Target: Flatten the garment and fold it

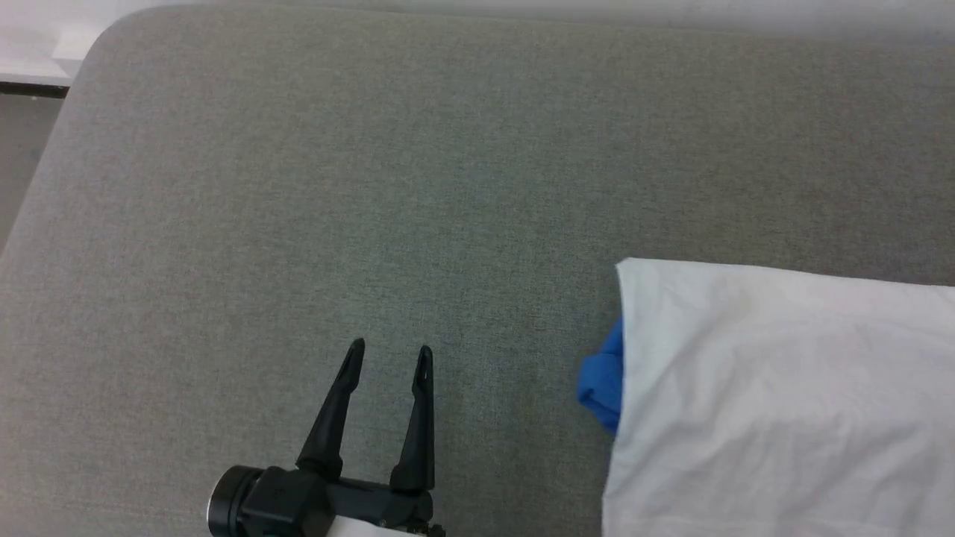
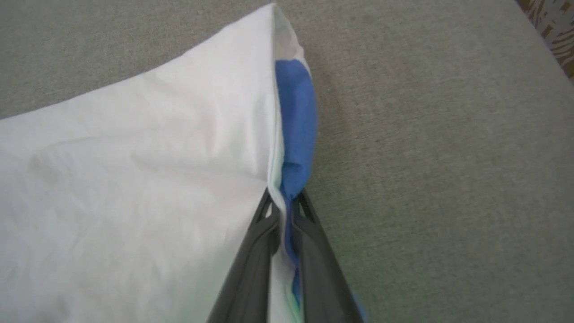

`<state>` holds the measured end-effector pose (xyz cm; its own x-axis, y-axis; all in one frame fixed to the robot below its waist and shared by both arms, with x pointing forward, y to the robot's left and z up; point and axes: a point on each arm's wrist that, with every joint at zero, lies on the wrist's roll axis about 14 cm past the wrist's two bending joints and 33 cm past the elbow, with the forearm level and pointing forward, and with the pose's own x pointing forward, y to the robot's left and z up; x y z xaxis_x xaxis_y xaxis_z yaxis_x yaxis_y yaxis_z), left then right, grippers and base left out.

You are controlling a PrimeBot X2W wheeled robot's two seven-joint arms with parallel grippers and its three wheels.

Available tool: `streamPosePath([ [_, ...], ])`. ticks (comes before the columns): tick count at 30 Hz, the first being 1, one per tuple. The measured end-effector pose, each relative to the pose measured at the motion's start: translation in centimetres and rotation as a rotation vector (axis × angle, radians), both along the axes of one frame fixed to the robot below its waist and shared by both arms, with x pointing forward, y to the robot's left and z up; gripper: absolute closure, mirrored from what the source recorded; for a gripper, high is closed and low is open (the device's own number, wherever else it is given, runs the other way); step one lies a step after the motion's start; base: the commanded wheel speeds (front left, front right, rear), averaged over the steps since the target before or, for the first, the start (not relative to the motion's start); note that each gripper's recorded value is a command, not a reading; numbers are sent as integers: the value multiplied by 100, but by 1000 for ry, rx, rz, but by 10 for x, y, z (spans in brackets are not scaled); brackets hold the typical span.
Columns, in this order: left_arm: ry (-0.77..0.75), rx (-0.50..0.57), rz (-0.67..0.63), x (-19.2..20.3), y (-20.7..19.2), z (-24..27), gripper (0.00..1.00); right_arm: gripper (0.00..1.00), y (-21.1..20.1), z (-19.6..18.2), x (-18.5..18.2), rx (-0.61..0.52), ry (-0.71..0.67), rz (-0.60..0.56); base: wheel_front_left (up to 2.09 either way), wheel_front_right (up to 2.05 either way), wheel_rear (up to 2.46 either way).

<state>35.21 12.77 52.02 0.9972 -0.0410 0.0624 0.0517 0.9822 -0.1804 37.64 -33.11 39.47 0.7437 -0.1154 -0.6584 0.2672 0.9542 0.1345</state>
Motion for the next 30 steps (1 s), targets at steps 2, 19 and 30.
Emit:
streamPosePath([
  [2, 0, 0, -5, 0, -1, 0, 0, 100, -12, 7, -1, -22, -13, -24, 0, 0, 0],
  [19, -7, -43, -46, -2, -12, 2, 0, 100, 142, 66, 7, 235, -104, 362, 0, 0, 0],
  [30, -14, -50, -23, -10, -3, 5, 0, 100, 236, 77, -1, 342, -77, 614, 0, 0, 0],
])
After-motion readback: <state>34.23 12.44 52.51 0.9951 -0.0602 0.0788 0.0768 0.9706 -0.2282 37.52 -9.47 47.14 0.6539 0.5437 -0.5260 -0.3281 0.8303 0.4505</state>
